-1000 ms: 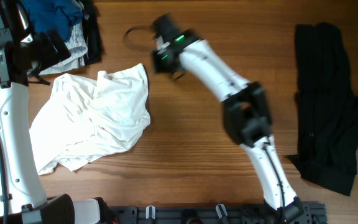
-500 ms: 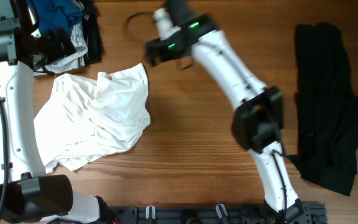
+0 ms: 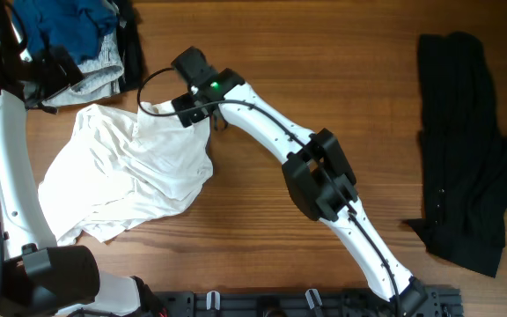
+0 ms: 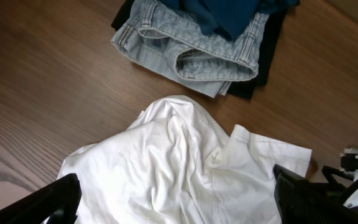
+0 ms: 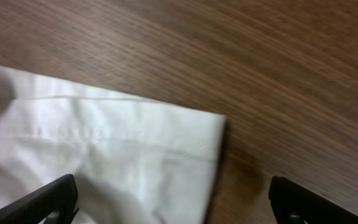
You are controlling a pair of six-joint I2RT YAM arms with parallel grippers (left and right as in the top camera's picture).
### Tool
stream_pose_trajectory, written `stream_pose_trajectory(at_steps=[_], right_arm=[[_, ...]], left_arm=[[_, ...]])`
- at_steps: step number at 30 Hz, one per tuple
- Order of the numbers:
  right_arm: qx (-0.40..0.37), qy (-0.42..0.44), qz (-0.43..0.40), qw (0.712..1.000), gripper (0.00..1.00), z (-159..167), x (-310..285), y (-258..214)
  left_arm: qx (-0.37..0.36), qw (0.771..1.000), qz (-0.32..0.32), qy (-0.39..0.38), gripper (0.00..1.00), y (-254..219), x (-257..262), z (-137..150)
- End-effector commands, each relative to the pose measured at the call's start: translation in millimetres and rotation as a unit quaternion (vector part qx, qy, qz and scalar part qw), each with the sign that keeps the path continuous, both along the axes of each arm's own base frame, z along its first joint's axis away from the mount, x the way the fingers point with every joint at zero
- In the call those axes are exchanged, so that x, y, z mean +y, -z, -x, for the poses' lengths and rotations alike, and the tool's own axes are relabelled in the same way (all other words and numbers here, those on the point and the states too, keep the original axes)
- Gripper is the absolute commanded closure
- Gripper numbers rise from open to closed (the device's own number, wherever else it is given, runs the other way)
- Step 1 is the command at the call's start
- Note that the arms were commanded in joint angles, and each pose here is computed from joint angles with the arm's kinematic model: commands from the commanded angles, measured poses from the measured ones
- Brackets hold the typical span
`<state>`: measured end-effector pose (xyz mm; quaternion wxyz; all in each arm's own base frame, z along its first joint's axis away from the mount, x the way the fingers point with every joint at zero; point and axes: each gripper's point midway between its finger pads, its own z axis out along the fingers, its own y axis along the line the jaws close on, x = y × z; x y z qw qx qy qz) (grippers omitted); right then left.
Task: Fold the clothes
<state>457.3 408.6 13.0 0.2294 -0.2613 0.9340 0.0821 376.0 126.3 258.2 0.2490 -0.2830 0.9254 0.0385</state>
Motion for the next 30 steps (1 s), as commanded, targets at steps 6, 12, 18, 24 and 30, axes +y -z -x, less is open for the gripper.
stream_pose_trajectory(at_steps=[6,12,18,24,30], right_arm=[[0.016,-0.007,0.014,1.000,0.83,8,5,30],[0.058,-0.034,-0.038,0.997,0.96,21,14,-4],[0.028,-0.019,-0.098,0.995,0.96,-15,-54,-125],[-0.025,0.044,-0.125,0.991,0.96,-56,-160,-202],[-0.044,0.134,-0.112,0.984,0.96,-96,-277,-203]], left_arm=[[0.006,1.000,0.003,0.002,0.00,3,0,2],[0.005,1.000,0.002,0.001,0.00,2,1,1],[0.005,1.000,0.006,-0.001,0.00,3,0,2],[-0.010,1.000,0.027,0.012,0.00,1,-8,-5],[-0.020,0.999,0.034,0.033,0.00,-1,-22,-12]])
